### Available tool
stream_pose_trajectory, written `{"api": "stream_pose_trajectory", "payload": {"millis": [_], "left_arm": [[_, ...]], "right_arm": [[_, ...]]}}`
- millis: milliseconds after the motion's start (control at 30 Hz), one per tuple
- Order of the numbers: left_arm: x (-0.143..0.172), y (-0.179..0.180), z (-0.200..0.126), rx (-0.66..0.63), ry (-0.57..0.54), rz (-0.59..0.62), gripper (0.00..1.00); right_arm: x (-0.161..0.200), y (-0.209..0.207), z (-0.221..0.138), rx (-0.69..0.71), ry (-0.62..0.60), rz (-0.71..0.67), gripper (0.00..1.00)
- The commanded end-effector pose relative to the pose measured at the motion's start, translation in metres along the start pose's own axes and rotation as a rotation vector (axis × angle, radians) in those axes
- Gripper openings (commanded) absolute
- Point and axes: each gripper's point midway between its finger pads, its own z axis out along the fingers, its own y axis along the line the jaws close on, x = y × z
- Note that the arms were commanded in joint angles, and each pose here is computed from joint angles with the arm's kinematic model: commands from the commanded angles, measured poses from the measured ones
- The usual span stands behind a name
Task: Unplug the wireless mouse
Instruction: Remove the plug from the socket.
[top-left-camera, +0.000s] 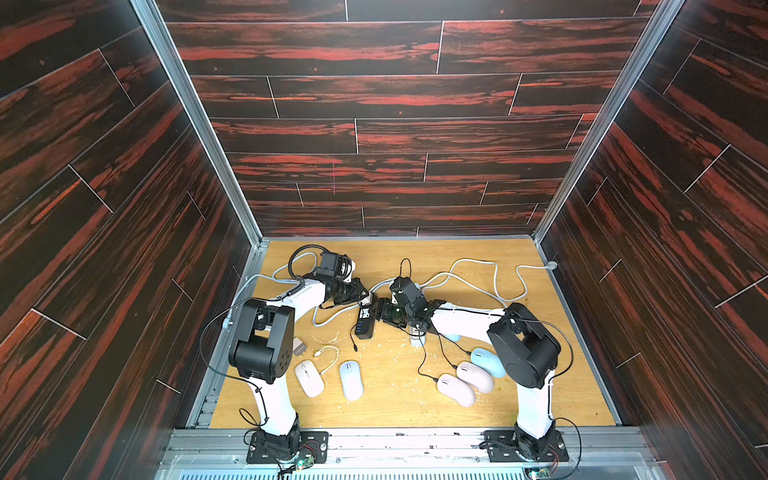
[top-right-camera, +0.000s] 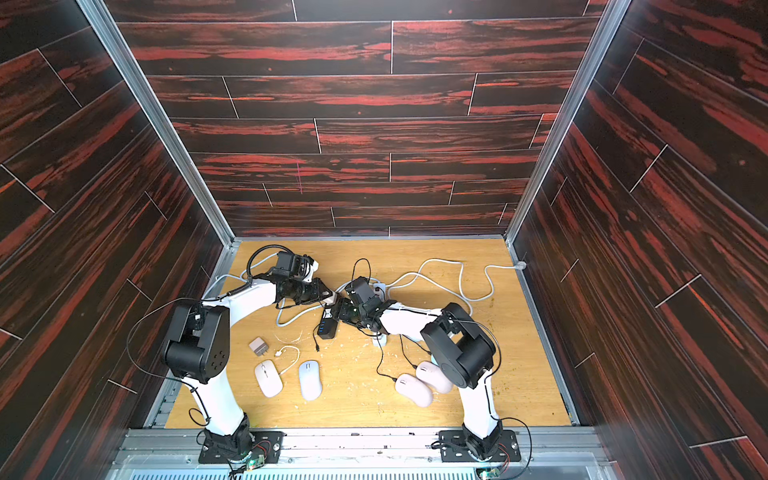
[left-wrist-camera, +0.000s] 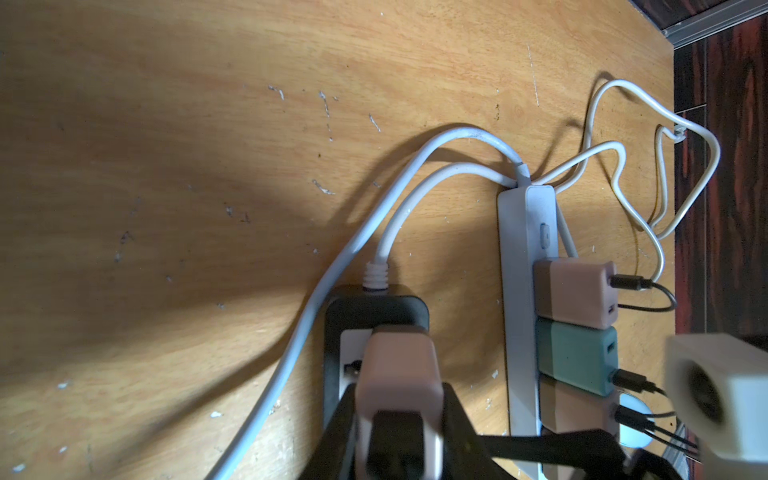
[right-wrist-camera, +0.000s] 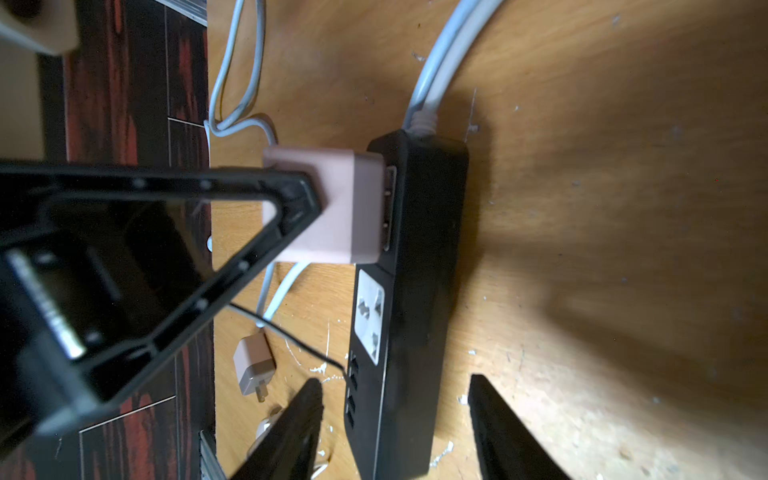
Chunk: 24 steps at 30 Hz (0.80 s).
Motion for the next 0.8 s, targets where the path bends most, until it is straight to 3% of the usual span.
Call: {"api": "stream_pose_trajectory", "payload": {"millis": [0, 767], "left_arm": [[0.027, 0.036, 0.005, -0.108, 0.074, -0.059, 0.00], [0.029, 0.040, 0.009, -0.106, 0.090, -0.066, 0.00]], "right_arm": [[0.001, 0.001, 0.011, -0.019, 0.024, 0.029, 0.59], [0.007, -0.006, 0.044, -0.103, 0.098, 0.098, 0.52]]}}
